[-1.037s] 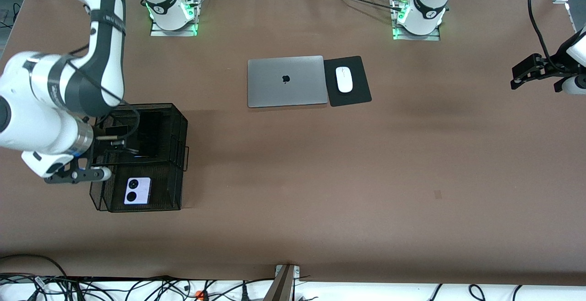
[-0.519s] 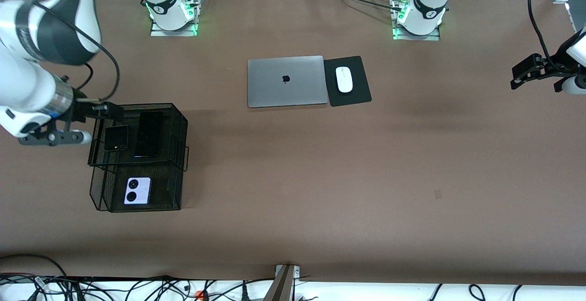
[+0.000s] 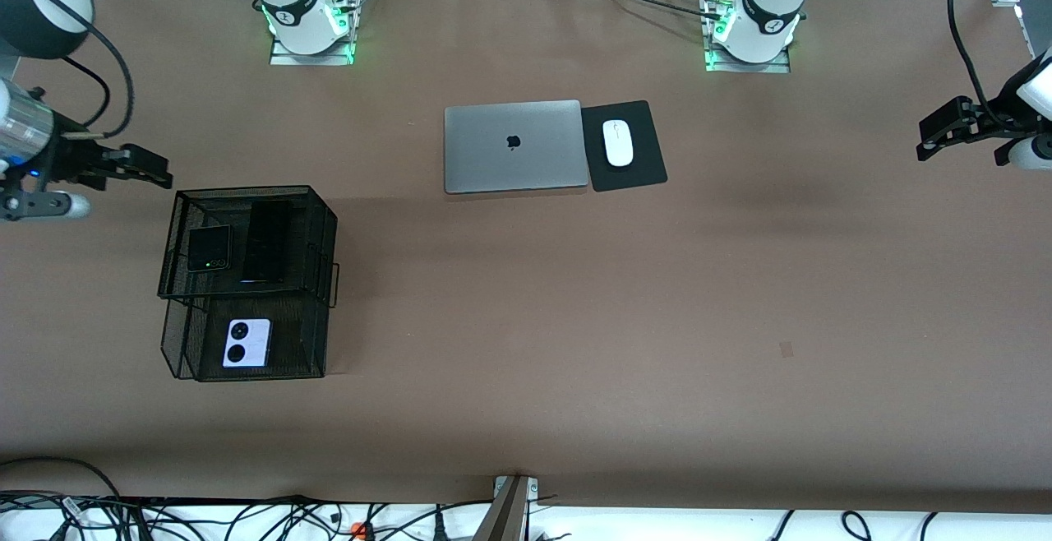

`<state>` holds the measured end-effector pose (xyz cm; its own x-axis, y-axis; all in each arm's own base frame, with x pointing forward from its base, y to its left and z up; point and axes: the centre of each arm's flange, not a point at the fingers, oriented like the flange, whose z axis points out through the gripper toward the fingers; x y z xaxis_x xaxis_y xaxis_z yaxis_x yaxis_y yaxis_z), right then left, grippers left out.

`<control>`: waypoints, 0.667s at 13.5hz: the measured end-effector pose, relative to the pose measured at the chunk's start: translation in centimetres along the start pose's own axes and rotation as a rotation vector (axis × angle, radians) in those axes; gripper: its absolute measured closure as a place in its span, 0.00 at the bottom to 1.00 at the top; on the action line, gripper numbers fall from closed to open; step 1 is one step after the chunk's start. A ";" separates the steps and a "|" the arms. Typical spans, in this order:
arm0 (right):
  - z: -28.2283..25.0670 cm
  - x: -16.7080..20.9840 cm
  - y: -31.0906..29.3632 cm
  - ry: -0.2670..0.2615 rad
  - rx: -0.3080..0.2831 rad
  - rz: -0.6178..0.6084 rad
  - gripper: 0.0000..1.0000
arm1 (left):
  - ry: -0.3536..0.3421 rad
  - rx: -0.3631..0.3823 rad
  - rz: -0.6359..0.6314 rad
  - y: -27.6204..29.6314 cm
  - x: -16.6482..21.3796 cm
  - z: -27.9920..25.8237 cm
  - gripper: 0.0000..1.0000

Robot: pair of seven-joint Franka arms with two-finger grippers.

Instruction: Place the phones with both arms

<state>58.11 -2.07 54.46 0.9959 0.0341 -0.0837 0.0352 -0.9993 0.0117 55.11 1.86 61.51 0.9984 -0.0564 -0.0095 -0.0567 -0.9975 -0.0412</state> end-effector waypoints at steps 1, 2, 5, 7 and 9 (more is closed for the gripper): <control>-0.4 -0.3 0.6 0.007 -0.002 0.006 0.00 | 0.000 0.000 0.000 0.0 0.0 0.0 0.00; -0.8 -0.5 1.1 0.011 0.000 0.013 0.00 | 0.000 0.000 0.000 0.0 0.0 0.0 0.00; -1.5 -1.1 1.8 0.014 0.000 0.022 0.00 | 0.000 0.000 0.000 0.0 0.0 0.0 0.00; -1.6 -1.4 1.7 0.001 -0.025 0.028 0.00 | 0.000 0.000 0.000 0.0 0.0 0.0 0.00; -1.8 -1.6 1.5 -0.002 -0.034 0.037 0.00 | 0.000 0.000 0.000 0.0 0.0 0.0 0.00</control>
<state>56.74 -3.57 56.43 0.9964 -0.0028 -0.0846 0.0013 -0.9988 0.0482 55.11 1.86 61.51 0.9984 -0.0564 -0.0095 -0.0567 -0.9975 -0.0412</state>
